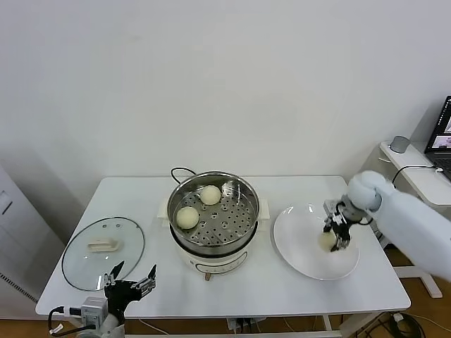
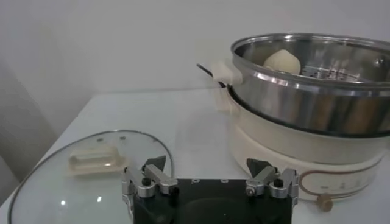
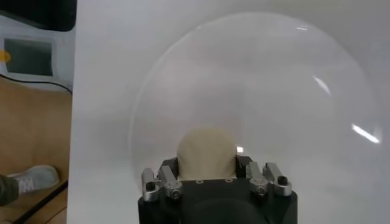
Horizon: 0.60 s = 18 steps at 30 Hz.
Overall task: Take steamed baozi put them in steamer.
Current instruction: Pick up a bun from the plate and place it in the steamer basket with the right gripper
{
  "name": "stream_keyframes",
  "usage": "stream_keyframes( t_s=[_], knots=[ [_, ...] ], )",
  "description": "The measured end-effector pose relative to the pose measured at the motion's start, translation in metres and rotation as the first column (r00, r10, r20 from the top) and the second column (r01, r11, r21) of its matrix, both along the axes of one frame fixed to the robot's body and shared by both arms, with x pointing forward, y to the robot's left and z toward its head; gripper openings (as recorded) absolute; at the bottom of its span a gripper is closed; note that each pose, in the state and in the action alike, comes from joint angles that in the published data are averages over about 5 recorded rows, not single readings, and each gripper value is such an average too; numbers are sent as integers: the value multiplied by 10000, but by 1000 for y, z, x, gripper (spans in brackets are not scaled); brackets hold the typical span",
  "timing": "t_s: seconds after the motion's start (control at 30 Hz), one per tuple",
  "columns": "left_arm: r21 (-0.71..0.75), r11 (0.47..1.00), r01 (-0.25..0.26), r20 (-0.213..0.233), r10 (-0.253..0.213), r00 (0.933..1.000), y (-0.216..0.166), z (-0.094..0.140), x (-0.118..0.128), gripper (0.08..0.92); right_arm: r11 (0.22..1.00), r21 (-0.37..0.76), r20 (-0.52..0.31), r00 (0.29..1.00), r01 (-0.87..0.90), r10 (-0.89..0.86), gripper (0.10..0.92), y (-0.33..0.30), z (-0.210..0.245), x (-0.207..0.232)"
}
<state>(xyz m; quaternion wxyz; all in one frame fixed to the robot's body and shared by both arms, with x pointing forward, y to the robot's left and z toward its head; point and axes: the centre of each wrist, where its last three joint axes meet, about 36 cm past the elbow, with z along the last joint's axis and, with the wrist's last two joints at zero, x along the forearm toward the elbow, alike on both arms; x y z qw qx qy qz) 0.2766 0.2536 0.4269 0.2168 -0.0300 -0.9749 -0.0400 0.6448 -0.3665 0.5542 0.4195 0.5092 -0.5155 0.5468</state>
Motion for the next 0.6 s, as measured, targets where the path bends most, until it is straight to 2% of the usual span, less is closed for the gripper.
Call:
stream_keyframes(
  t_s=[0.37, 0.6],
  knots=[
    [784, 9967, -221, 303, 198, 9993, 2, 4, -4, 823, 9878, 414, 1104, 9833, -1499, 1446, 560, 100, 142, 47],
    [1160, 9926, -360, 551, 298, 9980, 3, 9, -7, 823, 9173, 870, 679, 9209, -3887, 3838, 560, 180, 170, 58]
  ],
)
